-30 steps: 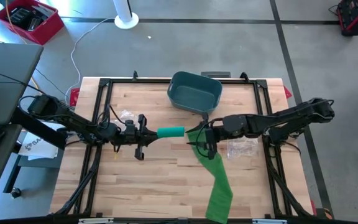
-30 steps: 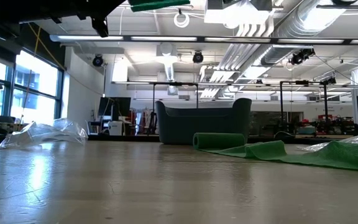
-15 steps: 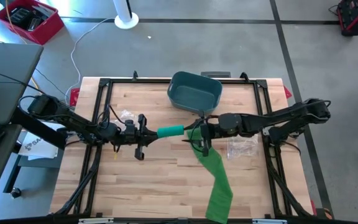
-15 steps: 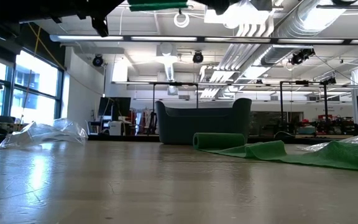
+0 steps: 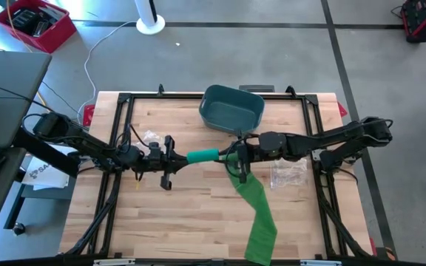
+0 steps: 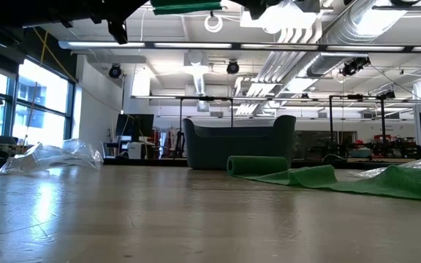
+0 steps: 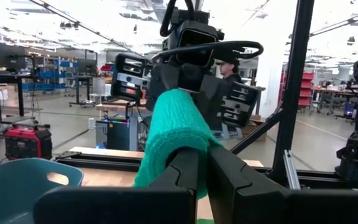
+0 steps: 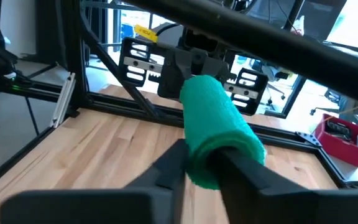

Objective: Roll bandage
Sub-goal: Roll the light green bandage

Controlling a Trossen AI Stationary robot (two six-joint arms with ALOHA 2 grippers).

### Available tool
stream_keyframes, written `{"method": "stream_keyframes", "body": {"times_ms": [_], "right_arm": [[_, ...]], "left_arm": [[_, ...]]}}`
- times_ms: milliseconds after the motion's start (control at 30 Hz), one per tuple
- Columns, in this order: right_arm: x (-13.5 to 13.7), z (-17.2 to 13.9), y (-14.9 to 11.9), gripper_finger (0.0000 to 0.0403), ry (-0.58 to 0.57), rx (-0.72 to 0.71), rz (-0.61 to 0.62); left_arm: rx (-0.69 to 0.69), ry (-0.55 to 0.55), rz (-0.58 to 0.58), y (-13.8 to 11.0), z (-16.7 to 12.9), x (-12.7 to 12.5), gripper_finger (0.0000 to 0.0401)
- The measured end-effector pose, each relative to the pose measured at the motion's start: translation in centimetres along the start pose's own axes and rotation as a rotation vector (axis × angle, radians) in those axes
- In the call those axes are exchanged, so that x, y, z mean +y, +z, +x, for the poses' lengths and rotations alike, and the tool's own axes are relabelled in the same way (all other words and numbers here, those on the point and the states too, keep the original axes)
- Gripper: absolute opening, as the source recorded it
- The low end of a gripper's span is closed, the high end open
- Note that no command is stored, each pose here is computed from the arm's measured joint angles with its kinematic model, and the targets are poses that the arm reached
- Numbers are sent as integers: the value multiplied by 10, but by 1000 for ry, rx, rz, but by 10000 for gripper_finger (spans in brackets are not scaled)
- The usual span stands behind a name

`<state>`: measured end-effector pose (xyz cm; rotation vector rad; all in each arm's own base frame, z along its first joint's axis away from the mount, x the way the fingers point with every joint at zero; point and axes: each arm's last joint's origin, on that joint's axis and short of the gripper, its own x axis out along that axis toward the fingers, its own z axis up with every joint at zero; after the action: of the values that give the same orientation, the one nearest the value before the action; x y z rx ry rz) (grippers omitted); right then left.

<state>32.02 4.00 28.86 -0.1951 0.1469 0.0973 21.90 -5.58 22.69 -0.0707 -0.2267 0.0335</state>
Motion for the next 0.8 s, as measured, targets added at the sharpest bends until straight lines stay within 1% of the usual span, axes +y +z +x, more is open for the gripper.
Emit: {"method": "stream_keyframes", "body": {"times_ms": [100,133,300,467,567,667,800], "right_arm": [[0,0,0,19,1,1,-2],[0,0,0,11,1,3,-2],[0,-2,1,6,2,9,0],[-2,-18,14,3,36,-20,0],[-4,-31,24,3,77,-57,-2],[-9,-43,28,2,151,-109,-3],[-20,-54,26,1,254,-152,26]], "left_arm": [[0,10,-16,0,0,0,12],[1,16,-17,0,0,0,15],[32,43,5,-3,0,1,45],[84,77,26,-7,-1,3,77],[101,97,70,-9,-1,3,91],[106,111,140,-9,1,3,101],[79,108,216,0,19,-3,116]]}}
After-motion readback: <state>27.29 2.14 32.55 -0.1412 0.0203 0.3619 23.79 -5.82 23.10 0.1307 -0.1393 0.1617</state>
